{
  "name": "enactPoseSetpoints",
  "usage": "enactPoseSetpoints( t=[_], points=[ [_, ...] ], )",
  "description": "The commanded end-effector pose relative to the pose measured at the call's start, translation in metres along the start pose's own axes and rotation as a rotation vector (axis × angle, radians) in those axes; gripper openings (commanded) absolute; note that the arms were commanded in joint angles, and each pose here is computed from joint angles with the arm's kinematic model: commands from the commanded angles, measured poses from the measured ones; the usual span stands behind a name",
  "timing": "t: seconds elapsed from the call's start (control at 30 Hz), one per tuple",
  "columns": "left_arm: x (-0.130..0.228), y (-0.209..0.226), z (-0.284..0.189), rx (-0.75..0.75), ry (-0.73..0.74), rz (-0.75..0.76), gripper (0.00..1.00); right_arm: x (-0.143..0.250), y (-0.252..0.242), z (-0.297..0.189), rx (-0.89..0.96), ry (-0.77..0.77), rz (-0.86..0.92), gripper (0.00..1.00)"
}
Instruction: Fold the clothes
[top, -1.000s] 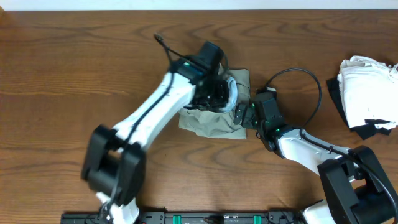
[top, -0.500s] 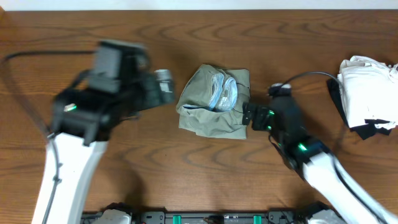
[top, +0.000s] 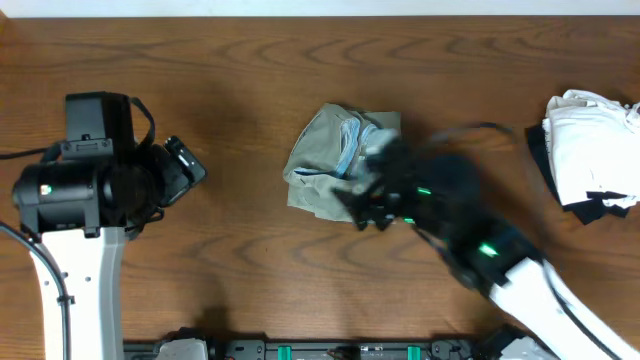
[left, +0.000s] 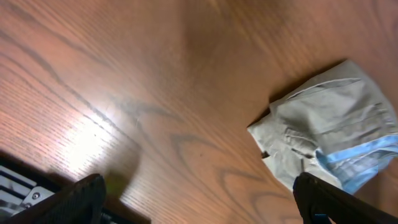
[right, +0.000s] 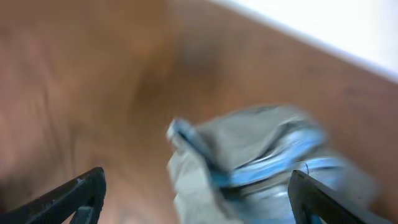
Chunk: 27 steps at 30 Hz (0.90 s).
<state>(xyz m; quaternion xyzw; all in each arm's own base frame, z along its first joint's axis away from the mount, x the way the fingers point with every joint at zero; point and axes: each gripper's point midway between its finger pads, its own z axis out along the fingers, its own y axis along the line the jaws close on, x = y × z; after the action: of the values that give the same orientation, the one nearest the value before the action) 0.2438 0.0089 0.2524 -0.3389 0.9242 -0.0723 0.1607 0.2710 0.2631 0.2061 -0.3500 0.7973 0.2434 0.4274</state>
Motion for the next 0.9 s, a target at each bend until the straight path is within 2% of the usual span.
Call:
enactPoseSetpoints(
  t=[0.0,0.23,0.43,0.53,0.6,0.77,0.87],
  points=[
    [0.004,0.008,0.008,-0.034,0.023,-0.015,0.98,0.003,0.027,0.028,-0.099,0.073,-0.153,0.92],
    [0.011,0.013,0.018,-0.059,0.056,-0.017,0.98,0.014,0.019,0.073,-0.006,0.239,-0.194,0.93],
    [0.012,0.014,0.022,-0.063,0.062,-0.017,0.98,0.036,0.006,0.095,0.047,0.321,-0.178,0.82],
    [0.012,0.014,0.022,-0.063,0.062,-0.017,0.98,0.045,-0.003,0.099,0.096,0.353,-0.176,0.80],
    [0.012,0.014,0.022,-0.063,0.061,-0.017,0.98,0.047,-0.006,0.099,0.104,0.363,-0.175,0.75],
    [0.012,0.014,0.022,-0.063,0.062,-0.017,0.98,0.049,-0.014,0.097,0.134,0.369,-0.144,0.49],
    [0.012,0.014,0.022,-0.064,0.062,-0.017,0.98,0.049,-0.033,0.094,0.240,0.364,-0.044,0.43]
  ],
)
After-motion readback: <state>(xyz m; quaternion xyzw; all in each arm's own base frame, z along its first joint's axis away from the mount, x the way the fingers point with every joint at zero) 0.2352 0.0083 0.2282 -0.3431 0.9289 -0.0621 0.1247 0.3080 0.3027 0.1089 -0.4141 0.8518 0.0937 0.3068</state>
